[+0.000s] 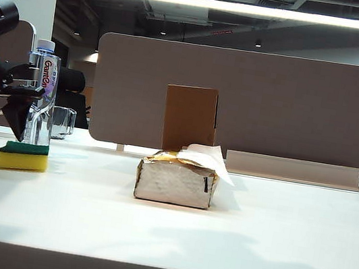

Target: Move the sponge from right to left to wipe the table, avoiding obstacles on the table, and finally reaching the bottle of mineral water.

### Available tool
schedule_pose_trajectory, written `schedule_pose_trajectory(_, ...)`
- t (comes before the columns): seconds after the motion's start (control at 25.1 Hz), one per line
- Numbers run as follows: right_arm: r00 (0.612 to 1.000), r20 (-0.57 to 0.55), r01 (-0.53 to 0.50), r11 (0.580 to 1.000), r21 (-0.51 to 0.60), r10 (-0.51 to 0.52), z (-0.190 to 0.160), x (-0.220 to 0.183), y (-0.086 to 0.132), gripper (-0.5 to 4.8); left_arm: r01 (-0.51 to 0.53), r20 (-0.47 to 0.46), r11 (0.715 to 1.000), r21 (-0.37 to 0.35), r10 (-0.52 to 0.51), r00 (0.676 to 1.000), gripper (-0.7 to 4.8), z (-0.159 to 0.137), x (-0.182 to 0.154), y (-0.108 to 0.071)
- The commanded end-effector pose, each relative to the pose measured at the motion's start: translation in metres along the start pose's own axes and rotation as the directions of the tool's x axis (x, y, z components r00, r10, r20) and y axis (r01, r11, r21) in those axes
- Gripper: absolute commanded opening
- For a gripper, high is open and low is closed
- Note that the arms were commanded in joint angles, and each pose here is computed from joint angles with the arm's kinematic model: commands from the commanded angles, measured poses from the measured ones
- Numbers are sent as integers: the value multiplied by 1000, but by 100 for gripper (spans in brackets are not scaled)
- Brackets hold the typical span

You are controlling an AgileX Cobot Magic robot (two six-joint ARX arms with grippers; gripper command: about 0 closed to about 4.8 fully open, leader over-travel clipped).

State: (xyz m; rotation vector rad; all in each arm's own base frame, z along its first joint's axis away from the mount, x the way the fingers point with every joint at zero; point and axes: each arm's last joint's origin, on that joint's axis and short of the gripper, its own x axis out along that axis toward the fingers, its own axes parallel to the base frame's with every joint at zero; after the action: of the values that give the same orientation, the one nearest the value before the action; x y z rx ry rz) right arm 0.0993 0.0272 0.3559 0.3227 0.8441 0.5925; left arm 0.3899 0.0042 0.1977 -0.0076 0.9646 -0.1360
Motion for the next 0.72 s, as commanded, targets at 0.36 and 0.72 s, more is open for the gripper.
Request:
schedule_pose_trajectory(0.36, 1000, 16, -9, 1000, -11, 9, 1, -2, 1, 269, 105, 98, 993, 58, -111, 989, 356, 12, -50, -9)
schedule_pose_trajectory(0.72, 999, 31, -12, 1000, -22, 12, 0, -4, 3, 269, 146, 264, 980, 134, -178, 948, 356, 17, -130, -22)
